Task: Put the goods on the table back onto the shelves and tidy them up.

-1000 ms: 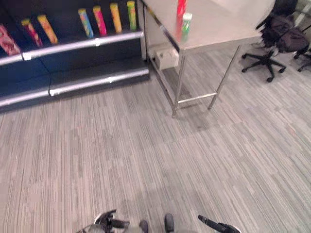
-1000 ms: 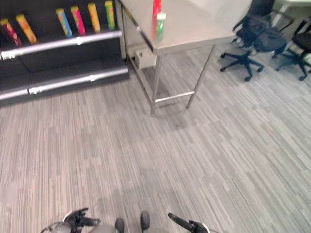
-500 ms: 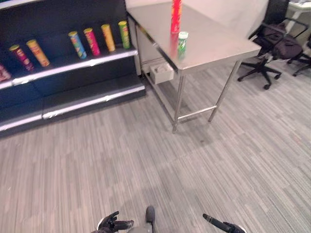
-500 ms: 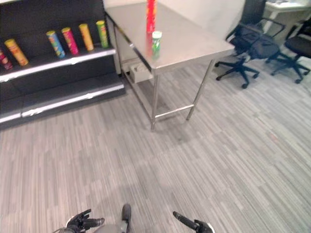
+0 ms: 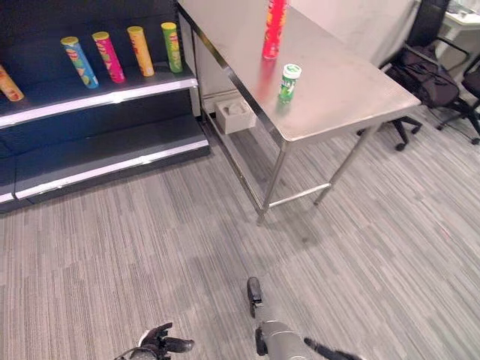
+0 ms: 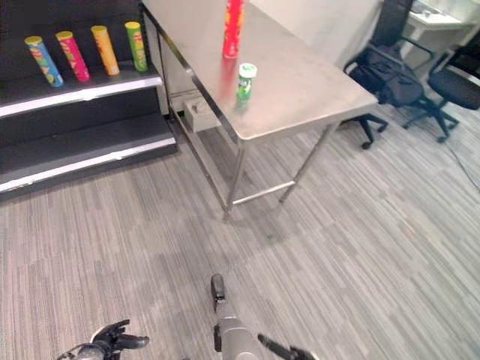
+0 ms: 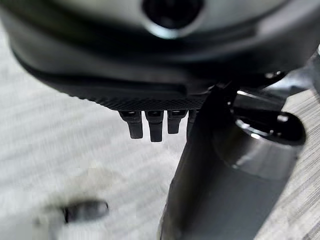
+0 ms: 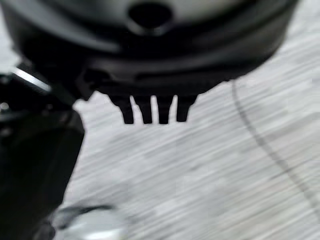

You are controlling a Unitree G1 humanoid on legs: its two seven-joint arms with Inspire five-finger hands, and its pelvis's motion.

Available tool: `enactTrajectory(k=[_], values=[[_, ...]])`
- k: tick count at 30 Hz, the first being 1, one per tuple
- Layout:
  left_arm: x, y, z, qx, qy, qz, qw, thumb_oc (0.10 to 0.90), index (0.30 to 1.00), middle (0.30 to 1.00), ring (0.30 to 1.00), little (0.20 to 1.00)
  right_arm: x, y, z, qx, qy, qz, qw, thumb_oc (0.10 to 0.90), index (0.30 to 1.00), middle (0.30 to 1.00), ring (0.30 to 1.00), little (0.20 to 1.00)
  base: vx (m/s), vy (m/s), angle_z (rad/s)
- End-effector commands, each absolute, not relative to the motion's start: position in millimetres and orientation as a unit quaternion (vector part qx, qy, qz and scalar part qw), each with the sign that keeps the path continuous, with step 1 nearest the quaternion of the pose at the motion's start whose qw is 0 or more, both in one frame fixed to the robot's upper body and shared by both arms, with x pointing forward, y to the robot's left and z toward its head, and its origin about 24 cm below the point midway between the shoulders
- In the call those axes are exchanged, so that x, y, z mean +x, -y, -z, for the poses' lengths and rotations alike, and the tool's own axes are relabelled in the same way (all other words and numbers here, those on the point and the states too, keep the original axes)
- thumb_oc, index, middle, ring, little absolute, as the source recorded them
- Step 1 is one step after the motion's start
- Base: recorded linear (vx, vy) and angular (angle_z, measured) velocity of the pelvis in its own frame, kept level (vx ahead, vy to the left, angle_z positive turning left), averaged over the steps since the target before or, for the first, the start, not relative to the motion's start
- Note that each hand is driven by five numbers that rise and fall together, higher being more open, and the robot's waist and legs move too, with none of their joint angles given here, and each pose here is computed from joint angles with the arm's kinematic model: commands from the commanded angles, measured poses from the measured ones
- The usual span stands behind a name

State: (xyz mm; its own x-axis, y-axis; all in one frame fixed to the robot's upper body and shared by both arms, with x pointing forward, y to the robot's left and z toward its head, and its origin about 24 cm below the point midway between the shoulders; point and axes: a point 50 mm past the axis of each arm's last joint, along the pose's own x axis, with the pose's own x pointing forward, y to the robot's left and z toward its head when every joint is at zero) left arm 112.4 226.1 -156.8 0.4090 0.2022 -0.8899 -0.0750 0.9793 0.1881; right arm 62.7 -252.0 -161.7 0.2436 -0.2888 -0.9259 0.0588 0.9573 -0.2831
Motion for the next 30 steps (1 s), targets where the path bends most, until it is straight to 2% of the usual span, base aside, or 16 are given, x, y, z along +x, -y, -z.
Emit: enactTrajectory(k=[1, 7, 13, 19, 23, 30], values=[[142.6, -231.0, 142.8, 0.093, -0.477, -0.059, 0.872, 0.8, 0.9, 0.9, 0.9, 0.9, 99.4, 279.4, 143.1, -0.15, -0.541, 0.115, 0.819, 0.8, 0.9, 0.9, 0.9, 0.9, 0.23, -0.256, 0.48], [151.5, -217.5, 141.2, 0.073, -0.461, -0.046, 0.883, 0.8, 0.9, 0.9, 0.9, 0.9, 111.3, 285.8, 136.7, -0.173, -0.524, 0.108, 0.827, 0.8, 0.9, 0.9, 0.9, 0.9, 0.22, -0.252, 0.49], [170.7, -209.7, 130.5, 0.043, -0.42, -0.048, 0.905, 0.8, 0.9, 0.9, 0.9, 0.9, 129.6, 291.1, 128.2, -0.172, -0.499, 0.12, 0.841, 0.8, 0.9, 0.9, 0.9, 0.9, 0.09, -0.151, -0.03], [166.9, -205.8, 133.1, 0.039, -0.425, -0.046, 0.903, 0.8, 0.9, 0.9, 0.9, 0.9, 126.8, 291.6, 129.0, -0.171, -0.5, 0.128, 0.839, 0.8, 0.9, 0.9, 0.9, 0.9, 0.23, 0.098, 0.07], [160.5, -204.5, 137.4, 0.039, -0.438, -0.048, 0.897, 0.8, 0.9, 0.9, 0.9, 0.9, 122.6, 287.0, 133.4, -0.173, -0.514, 0.12, 0.832, 0.8, 0.9, 0.9, 0.9, 0.9, 0.17, 0.179, -0.68], [150.1, -229.3, 140.4, 0.06, -0.464, -0.085, 0.88, 0.8, 0.9, 0.9, 0.9, 0.9, 110.2, 266.7, 146.2, -0.152, -0.543, 0.106, 0.819, 0.8, 0.9, 0.9, 0.9, 0.9, 0.09, 0.291, -0.41]])
